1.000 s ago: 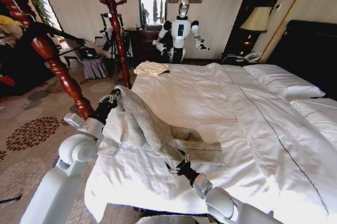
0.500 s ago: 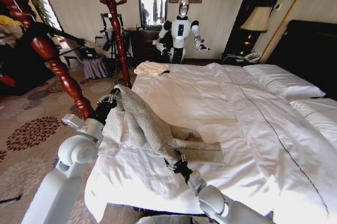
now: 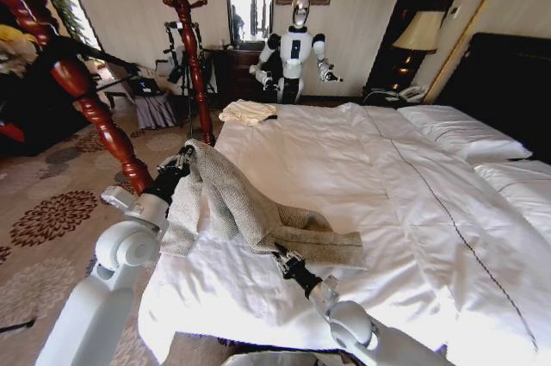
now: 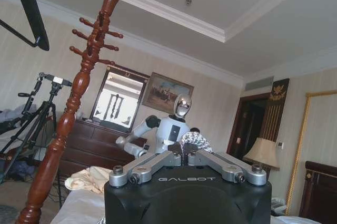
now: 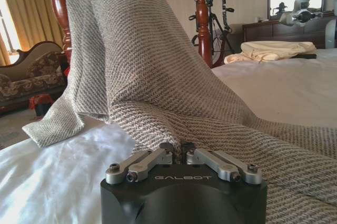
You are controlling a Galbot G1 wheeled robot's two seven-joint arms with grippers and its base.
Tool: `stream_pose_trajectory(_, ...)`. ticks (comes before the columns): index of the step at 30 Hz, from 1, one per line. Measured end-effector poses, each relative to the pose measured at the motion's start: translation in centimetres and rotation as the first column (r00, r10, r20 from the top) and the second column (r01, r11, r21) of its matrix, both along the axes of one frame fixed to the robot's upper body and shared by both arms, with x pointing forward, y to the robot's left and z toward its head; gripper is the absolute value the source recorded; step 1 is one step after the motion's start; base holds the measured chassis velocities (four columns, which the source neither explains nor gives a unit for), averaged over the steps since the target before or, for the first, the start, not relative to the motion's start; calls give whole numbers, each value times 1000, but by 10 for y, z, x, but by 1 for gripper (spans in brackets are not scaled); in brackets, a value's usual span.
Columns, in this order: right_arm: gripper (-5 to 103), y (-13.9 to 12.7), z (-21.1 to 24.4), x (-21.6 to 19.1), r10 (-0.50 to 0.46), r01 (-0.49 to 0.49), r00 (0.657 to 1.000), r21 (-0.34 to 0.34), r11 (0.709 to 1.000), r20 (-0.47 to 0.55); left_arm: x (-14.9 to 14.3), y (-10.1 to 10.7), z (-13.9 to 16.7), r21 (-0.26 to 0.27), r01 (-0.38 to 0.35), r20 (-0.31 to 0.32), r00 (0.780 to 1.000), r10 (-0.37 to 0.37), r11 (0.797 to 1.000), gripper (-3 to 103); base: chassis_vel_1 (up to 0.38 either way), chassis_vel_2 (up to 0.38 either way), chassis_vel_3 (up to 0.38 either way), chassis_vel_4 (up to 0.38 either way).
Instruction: Pick up the clothes from the bed and hang them on the clothes hanger.
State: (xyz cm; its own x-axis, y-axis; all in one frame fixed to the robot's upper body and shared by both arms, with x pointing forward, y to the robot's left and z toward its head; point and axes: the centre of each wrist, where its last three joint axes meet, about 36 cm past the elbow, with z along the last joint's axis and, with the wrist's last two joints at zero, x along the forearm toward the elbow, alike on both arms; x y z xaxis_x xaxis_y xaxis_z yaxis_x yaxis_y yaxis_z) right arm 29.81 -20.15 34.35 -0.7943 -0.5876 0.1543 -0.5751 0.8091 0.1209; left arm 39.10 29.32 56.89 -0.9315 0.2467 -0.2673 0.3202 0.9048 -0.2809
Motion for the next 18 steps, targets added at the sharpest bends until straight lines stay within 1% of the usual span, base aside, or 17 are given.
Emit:
stream_pose_trajectory(1, 10, 0, 0, 0, 0, 0, 1000, 0, 1000, 0, 0, 0, 0, 0, 0, 0, 1000, 0, 1000, 1, 0, 0, 0, 0)
stream_pose_trajectory(2, 5, -1, 0, 1, -9, 9, 1000, 5, 1000, -6, 0, 0, 0, -1, 1, 0, 1000, -1, 1000, 1, 0, 0, 0, 0)
stream_pose_trajectory(3, 2, -3, 0, 2, -13, 13, 1000, 9, 1000, -6, 0, 0, 0, -1, 3, 0, 1000, -3, 1000, 1, 0, 0, 0, 0)
stream_pose_trajectory(4, 2, -5, 2, 4, -6, 6, 1000, 20, 1000, -2, 0, 0, 0, 1, 3, -1, 1000, -3, 1000, 1, 0, 0, 0, 0)
stream_pose_trajectory(5, 1, -8, 5, 6, 17, -17, 1000, 47, 999, 4, 0, 0, 0, 2, 3, -1, 1000, -3, 1000, 1, 0, 0, 0, 0)
stream_pose_trajectory(6, 1, -8, 5, 6, 17, -17, 1000, 47, 999, 4, 0, 0, 0, 2, 3, -1, 1000, -3, 1000, 1, 0, 0, 0, 0)
stream_pose_trajectory(8, 1, -14, 14, 9, 92, -93, 996, 141, 986, 13, 0, 0, 0, 2, 3, -3, 1000, -3, 1000, 1, 0, 0, 0, 0)
stream_pose_trajectory(9, 0, -18, 22, 11, 143, -144, 989, 224, 964, 19, 1, 1, -1, -1, 2, -6, 1000, -2, 1000, 1, 0, 0, 0, 0)
stream_pose_trajectory(10, 0, -22, 31, 13, 188, -189, 982, 300, 935, 33, 2, 2, -2, -3, 0, -9, 1000, 0, 1000, 1, 0, 0, 0, 0)
stream_pose_trajectory(11, 0, -22, 31, 13, 188, -189, 982, 300, 935, 33, 2, 2, -2, -3, 0, -9, 1000, 0, 1000, 1, 0, 0, 0, 0)
stream_pose_trajectory(13, 0, -32, 49, 19, 234, -243, 970, 380, 892, 71, 4, 4, -2, -9, 1, -11, 1000, -1, 1000, 1, 0, 0, 0, 0)
stream_pose_trajectory(14, 0, -35, 54, 21, 240, -251, 968, 396, 883, 80, 5, 4, -2, -10, 1, -11, 1000, -2, 1000, 1, 0, 0, 0, 0)
stream_pose_trajectory(15, 0, -42, 71, 25, 250, -271, 962, 447, 853, 105, 6, 5, -1, -20, 8, -12, 1000, -8, 1000, 1, 0, 0, 0, 0)
stream_pose_trajectory(16, 0, -46, 83, 27, 252, -280, 960, 476, 834, 122, 6, 5, 0, -29, 13, -12, 1000, -14, 1000, 1, 0, 0, 0, 0)
stream_pose_trajectory(17, 0, -46, 83, 27, 252, -280, 960, 476, 834, 122, 6, 5, 0, -29, 13, -12, 1000, -14, 1000, 1, 0, 0, 0, 0)
stream_pose_trajectory(18, 0, -50, 100, 29, 248, -287, 958, 512, 810, 144, 6, 6, 2, -43, 25, -12, 1000, -25, 999, 1, 0, 0, 0, 0)
